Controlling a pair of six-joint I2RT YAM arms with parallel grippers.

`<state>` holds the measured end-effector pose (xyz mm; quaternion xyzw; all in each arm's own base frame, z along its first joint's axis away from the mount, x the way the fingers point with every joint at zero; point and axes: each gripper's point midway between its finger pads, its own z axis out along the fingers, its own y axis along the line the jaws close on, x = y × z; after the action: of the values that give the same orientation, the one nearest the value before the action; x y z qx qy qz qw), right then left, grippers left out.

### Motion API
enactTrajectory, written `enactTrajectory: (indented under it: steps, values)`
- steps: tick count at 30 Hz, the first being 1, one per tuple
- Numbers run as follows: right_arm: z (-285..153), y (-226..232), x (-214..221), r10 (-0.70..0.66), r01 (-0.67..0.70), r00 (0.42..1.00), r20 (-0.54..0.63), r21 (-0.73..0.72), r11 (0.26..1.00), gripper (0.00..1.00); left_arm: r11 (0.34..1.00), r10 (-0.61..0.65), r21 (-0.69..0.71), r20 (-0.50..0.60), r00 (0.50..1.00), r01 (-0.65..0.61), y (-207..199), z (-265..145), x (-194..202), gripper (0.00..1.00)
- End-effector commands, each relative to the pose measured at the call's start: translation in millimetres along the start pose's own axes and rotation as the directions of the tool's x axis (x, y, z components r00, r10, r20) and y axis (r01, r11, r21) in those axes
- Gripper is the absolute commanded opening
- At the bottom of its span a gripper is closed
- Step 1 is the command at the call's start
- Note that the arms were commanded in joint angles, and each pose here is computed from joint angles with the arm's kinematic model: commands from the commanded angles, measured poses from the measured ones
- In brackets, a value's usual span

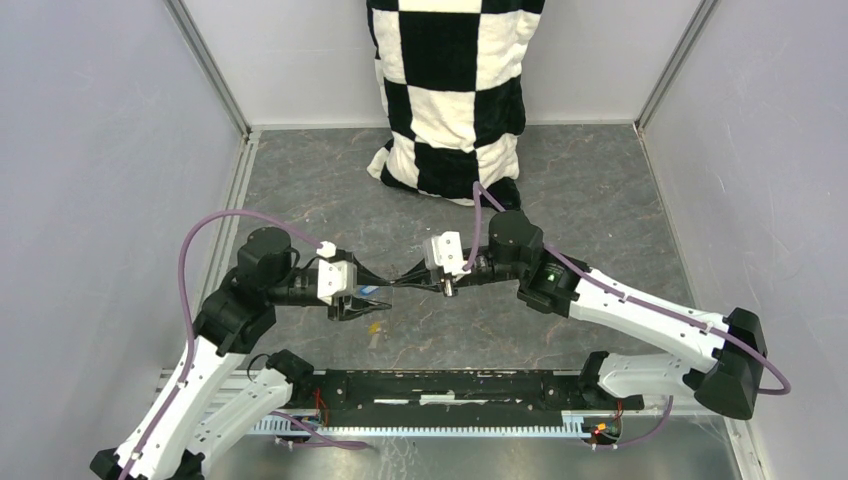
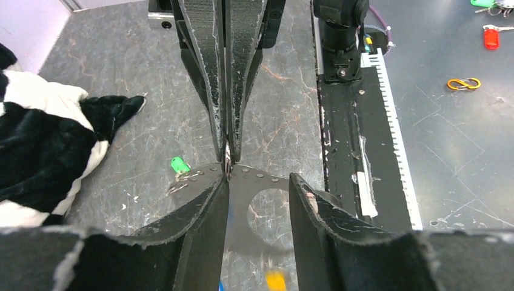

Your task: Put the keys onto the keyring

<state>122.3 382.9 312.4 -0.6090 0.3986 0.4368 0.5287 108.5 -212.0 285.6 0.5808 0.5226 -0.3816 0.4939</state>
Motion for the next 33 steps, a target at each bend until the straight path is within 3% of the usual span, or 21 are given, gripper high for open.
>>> enactTrajectory:
  steps: [1, 12, 15, 18, 21, 27, 30, 33]
  values:
    - [4.0, -6.1, -28.0, -0.054, 0.054, 0.998, 0.040, 0.005, 0.999, 0.00, 0.995, 0.083, -0.051, 0.028, 0.996, -0.082, 6.1, -7.4, -19.4, 0.47]
    - [11.3, -0.2, -32.6, -0.045, 0.046, 0.999, 0.030, -0.033, 0.998, 0.00, 0.993, 0.102, -0.072, 0.051, 0.994, -0.098, 8.2, -9.1, -27.2, 0.35]
    - [13.2, 0.6, -32.7, -0.038, 0.039, 0.999, 0.023, -0.041, 0.998, 0.00, 0.991, 0.114, -0.071, 0.059, 0.992, -0.110, 8.2, -9.5, -30.5, 0.26]
    - [13.8, 0.6, -32.7, -0.031, 0.032, 0.999, 0.020, -0.045, 0.998, 0.00, 0.990, 0.132, -0.062, 0.062, 0.989, -0.129, 5.4, -10.4, -31.4, 0.07]
    - [13.5, 2.2, -34.9, -0.024, 0.025, 0.999, 0.023, -0.054, 0.998, 0.01, 0.987, 0.155, -0.044, 0.067, 0.986, -0.152, 0.7, -11.1, -31.4, 0.02]
    - [0.7, 6.9, -47.2, -0.044, 0.045, 0.998, 0.040, -0.045, 0.998, 0.30, 0.954, 0.297, 0.011, 0.117, 0.948, -0.300, -14.5, -14.0, -37.8, 0.02]
    - [-12.7, 6.8, -47.5, -0.063, 0.063, 0.998, 0.022, -0.001, 0.998, 0.48, 0.897, 0.432, 0.028, 0.164, 0.887, -0.442, -24.0, -17.0, -44.5, 0.02]
    - [-24.6, 4.7, -51.7, -0.086, 0.085, 0.996, 0.023, 0.050, 0.995, 0.53, 0.839, 0.529, 0.024, 0.201, 0.824, -0.544, -26.8, -19.4, -56.5, 0.02]
